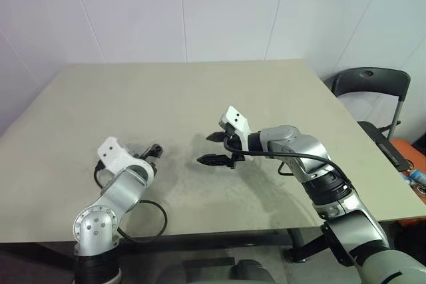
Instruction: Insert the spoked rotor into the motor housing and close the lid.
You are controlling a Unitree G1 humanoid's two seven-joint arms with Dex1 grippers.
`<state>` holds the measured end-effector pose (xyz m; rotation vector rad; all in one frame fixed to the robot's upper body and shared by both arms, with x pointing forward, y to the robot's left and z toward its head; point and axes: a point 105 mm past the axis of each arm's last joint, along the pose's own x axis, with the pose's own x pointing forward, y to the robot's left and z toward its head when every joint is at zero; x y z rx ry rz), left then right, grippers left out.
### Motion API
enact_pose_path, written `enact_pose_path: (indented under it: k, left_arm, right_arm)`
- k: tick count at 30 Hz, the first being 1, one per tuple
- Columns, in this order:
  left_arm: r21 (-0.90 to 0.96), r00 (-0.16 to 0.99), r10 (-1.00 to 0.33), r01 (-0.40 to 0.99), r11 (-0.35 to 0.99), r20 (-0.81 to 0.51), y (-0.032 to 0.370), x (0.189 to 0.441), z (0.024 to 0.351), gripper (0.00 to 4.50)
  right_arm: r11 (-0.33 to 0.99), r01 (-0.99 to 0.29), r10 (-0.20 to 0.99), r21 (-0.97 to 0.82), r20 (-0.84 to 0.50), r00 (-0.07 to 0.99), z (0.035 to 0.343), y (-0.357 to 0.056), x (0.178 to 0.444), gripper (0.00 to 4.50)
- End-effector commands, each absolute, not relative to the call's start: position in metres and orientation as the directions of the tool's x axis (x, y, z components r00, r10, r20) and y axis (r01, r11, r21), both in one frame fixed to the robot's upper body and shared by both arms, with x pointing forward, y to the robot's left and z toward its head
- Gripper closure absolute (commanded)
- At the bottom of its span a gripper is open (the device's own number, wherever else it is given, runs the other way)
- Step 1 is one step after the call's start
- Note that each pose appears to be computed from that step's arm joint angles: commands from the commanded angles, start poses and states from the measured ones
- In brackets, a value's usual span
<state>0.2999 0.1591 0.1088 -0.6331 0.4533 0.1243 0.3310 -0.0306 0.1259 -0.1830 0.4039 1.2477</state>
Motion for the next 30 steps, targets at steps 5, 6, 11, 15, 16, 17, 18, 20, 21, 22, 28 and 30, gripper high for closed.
enact_pose_path:
  k: [5, 6, 11, 15, 16, 17, 18, 20, 21, 22, 28, 30]
  left_arm:
    - [-0.306, 0.945, -0.123, 0.026, 0.952, -0.303, 0.153, 0.310, 0.132, 0.03]
    - [-0.259, 0.947, -0.140, 0.063, 0.964, -0.291, 0.153, 0.310, 0.134, 0.03]
    - [-0.067, 0.950, -0.268, 0.260, 0.963, -0.162, 0.151, 0.315, 0.154, 0.03]
    - [0.128, 0.900, -0.429, 0.436, 0.891, -0.081, 0.152, 0.315, 0.160, 0.03]
    - [0.161, 0.885, -0.458, 0.465, 0.871, -0.078, 0.154, 0.316, 0.158, 0.03]
    - [0.186, 0.875, -0.479, 0.484, 0.855, -0.074, 0.156, 0.316, 0.157, 0.03]
    - [0.209, 0.862, -0.504, 0.503, 0.838, -0.054, 0.159, 0.319, 0.158, 0.03]
    - [0.245, 0.833, -0.552, 0.540, 0.805, -0.022, 0.161, 0.320, 0.157, 0.03]
    - [0.275, 0.822, -0.569, 0.554, 0.786, -0.027, 0.164, 0.321, 0.153, 0.03]
    - [0.291, 0.817, -0.576, 0.561, 0.775, -0.038, 0.168, 0.323, 0.148, 0.03]
    - [0.219, 0.799, -0.601, 0.591, 0.776, -0.026, 0.194, 0.319, 0.127, 0.03]
    - [0.180, 0.808, -0.590, 0.581, 0.794, -0.007, 0.199, 0.318, 0.125, 0.03]
  right_arm:
    - [0.425, -0.904, 0.843, 0.037, -0.381, 0.381, 0.126, -0.073, 0.352, 0.00]
    - [0.436, -0.899, 0.837, 0.033, -0.383, 0.391, 0.124, -0.078, 0.354, 0.00]
    - [0.460, -0.888, 0.833, -0.015, -0.338, 0.437, 0.121, -0.097, 0.359, 0.00]
    - [0.463, -0.886, 0.842, -0.028, -0.298, 0.450, 0.117, -0.102, 0.357, 0.00]
    - [0.460, -0.887, 0.842, -0.041, -0.295, 0.451, 0.115, -0.103, 0.355, 0.00]
    - [0.458, -0.887, 0.842, -0.050, -0.295, 0.451, 0.114, -0.104, 0.354, 0.00]
    - [0.459, -0.887, 0.842, -0.051, -0.293, 0.453, 0.112, -0.105, 0.354, 0.00]
    - [0.461, -0.886, 0.843, -0.049, -0.287, 0.455, 0.109, -0.106, 0.353, 0.00]
    - [0.459, -0.887, 0.847, -0.049, -0.275, 0.454, 0.109, -0.105, 0.352, 0.00]
    - [0.455, -0.889, 0.854, -0.048, -0.259, 0.451, 0.109, -0.104, 0.351, 0.00]
    - [0.425, -0.904, 0.881, -0.036, -0.214, 0.423, 0.108, -0.092, 0.346, 0.00]
    - [0.426, -0.904, 0.879, -0.040, -0.218, 0.424, 0.106, -0.089, 0.345, 0.00]
